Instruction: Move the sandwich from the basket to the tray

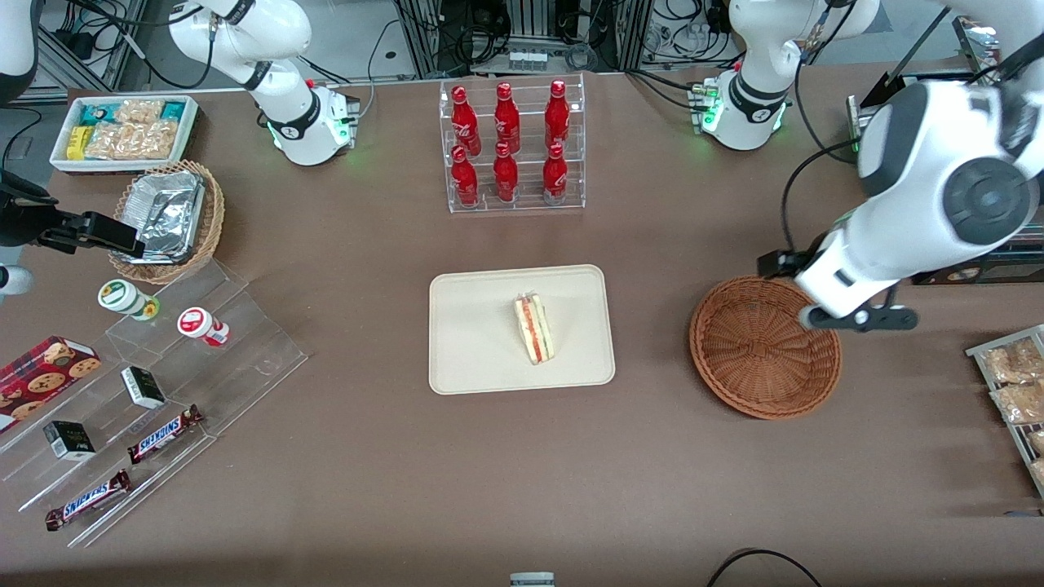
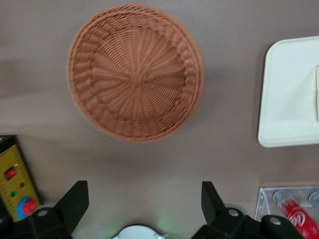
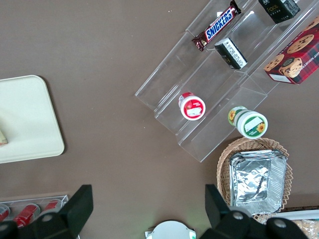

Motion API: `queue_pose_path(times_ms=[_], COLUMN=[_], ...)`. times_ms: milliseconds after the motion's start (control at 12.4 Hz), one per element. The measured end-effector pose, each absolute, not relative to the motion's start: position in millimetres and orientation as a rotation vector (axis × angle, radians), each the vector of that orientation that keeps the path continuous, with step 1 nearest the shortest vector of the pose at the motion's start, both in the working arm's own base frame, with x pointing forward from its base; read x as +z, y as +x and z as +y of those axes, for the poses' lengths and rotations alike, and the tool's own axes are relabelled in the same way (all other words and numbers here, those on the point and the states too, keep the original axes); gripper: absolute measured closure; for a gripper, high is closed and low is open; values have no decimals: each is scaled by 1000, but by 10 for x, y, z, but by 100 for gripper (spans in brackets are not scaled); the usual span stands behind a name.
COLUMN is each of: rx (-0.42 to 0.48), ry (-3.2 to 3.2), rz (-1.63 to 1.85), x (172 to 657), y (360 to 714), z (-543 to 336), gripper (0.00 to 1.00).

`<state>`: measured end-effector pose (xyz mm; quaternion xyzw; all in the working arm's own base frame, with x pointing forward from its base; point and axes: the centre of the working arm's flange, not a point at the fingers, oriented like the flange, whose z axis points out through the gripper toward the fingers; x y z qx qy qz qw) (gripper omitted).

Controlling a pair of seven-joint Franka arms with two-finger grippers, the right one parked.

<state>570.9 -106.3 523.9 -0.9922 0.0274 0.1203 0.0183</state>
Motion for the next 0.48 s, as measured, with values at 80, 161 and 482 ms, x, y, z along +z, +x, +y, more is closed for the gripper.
queue_pose_path(times_ms=[80,161,482], rx=[365,356,356], ry=[-3087,-3092,-3083], rz=[87,78,41], x=[5375,5495,5826], y=[5647,5587,5358], z=[-965,-890,-746], gripper=[0,0,0])
